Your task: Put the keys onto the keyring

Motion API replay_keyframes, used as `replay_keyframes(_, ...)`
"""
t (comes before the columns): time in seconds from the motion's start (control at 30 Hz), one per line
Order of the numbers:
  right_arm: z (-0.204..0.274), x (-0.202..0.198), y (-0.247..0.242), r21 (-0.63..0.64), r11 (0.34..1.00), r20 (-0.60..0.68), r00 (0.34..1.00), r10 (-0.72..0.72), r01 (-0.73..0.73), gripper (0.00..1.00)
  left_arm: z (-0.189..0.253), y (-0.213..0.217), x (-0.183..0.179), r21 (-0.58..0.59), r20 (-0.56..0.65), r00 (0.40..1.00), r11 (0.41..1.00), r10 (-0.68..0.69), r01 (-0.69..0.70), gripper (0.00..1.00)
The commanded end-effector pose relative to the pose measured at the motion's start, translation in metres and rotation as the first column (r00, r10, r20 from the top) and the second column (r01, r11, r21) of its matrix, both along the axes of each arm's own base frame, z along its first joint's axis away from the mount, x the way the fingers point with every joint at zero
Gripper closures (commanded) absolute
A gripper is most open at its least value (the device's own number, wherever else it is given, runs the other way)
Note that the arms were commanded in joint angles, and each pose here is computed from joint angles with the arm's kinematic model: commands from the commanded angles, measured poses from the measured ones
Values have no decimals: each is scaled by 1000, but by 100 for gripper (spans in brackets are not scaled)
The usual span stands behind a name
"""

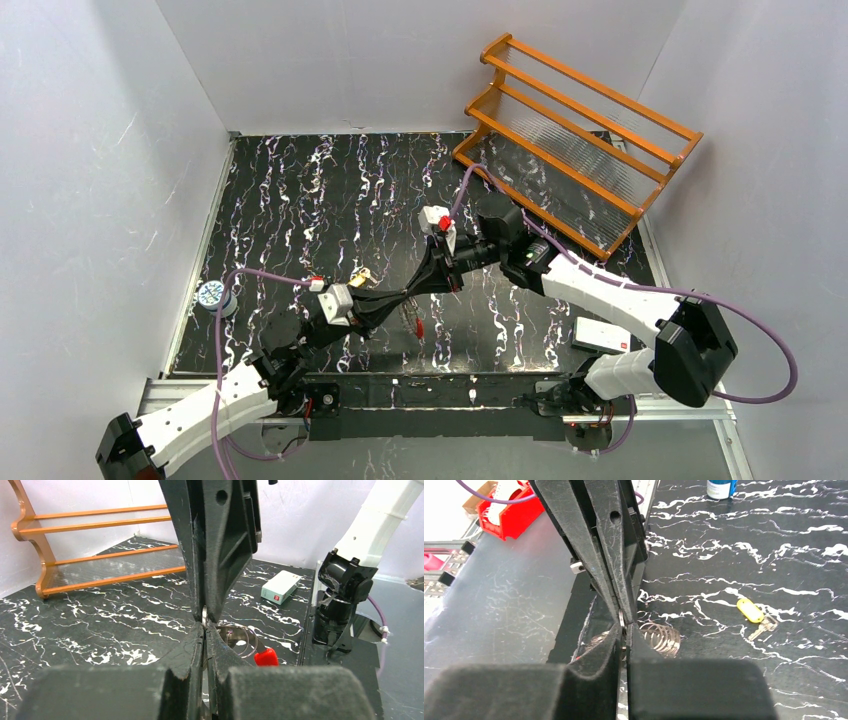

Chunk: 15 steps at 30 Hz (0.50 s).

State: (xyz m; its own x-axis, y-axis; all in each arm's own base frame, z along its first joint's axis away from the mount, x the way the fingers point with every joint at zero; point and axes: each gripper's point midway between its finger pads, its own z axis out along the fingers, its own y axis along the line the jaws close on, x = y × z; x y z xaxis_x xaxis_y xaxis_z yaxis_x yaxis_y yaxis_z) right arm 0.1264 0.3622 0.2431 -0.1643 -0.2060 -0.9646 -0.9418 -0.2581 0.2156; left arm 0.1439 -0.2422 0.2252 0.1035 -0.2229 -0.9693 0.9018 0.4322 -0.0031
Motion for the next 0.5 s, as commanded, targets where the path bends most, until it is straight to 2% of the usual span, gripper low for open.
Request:
replay_keyframes(0.0, 10, 0, 4, 35, 999, 28, 999, 17, -18, 97, 25, 1, -2, -58, 48, 999, 998, -2, 5, 100)
replay_keyframes(0.13, 10, 3, 3, 7, 1000, 44, 999, 3, -4, 99, 24, 1, -1, -53, 48, 999, 999, 4, -1, 100)
replay_keyframes(0.2, 6, 5, 0, -29, 999, 56, 998, -11, 13, 99, 22, 2, 2, -37, 43, 999, 999, 17, -16, 85)
replay_keyframes(0.3, 0, 9, -6, -94, 995, 83, 996, -28, 36, 99, 18, 4, 7, 10, 29, 998, 999, 48, -49, 71)
replay_keyframes(0.47, -8, 11, -12, -189, 981, 129, 991, -29, 53, 99, 8, 8, 17, 164, 19, 995, 981, 98, -100, 65)
